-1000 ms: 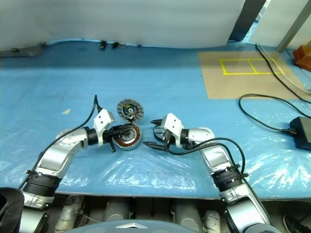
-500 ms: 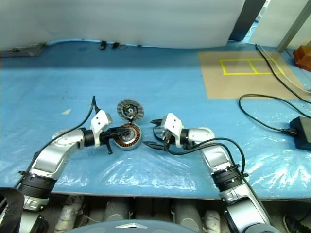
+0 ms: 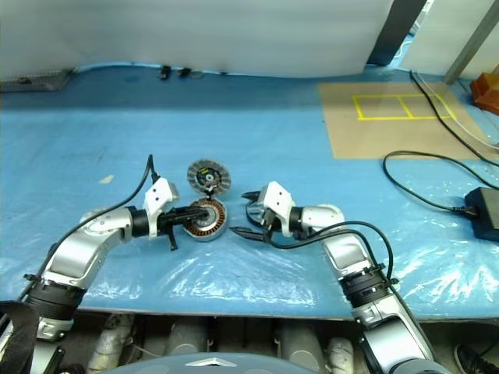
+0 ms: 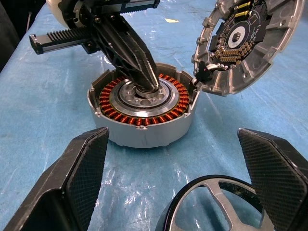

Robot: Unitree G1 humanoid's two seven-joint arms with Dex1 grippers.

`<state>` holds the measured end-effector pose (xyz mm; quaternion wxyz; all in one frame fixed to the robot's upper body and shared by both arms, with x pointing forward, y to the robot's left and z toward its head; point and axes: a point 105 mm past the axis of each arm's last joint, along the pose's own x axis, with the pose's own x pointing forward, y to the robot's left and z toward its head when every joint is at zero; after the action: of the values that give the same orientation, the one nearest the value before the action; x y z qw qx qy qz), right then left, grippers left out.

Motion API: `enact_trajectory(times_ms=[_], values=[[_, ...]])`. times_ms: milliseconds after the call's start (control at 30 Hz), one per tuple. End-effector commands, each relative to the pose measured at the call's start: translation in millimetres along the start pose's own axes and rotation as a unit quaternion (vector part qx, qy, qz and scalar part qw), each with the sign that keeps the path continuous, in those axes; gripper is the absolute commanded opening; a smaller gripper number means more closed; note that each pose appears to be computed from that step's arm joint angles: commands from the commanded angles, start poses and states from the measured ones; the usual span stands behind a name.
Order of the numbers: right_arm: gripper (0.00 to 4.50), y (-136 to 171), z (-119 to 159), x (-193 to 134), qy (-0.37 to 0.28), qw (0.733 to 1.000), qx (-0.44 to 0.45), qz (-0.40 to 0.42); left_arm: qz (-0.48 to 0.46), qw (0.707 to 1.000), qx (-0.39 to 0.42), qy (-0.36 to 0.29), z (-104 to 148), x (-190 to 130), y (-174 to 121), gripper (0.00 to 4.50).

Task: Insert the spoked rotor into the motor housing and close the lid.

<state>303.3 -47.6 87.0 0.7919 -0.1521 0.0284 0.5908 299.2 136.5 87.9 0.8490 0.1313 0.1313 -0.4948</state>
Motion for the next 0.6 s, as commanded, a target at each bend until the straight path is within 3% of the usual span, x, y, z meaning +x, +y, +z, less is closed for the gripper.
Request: enact_trajectory(times_ms=[33, 600], values=[[4.50, -0.5, 11.8, 2.9, -0.014, 1.000, -0.021, 0.003, -0.010, 1.000, -0.002, 0.018, -5.0, -3.7, -4.0, 0.03], [4.50, 0.4, 9.6, 4.0, -0.012, 1.000, -0.019, 0.004, -0.011, 0.999, -0.025, -0.021, 12.4, -11.4, -1.7, 0.03]])
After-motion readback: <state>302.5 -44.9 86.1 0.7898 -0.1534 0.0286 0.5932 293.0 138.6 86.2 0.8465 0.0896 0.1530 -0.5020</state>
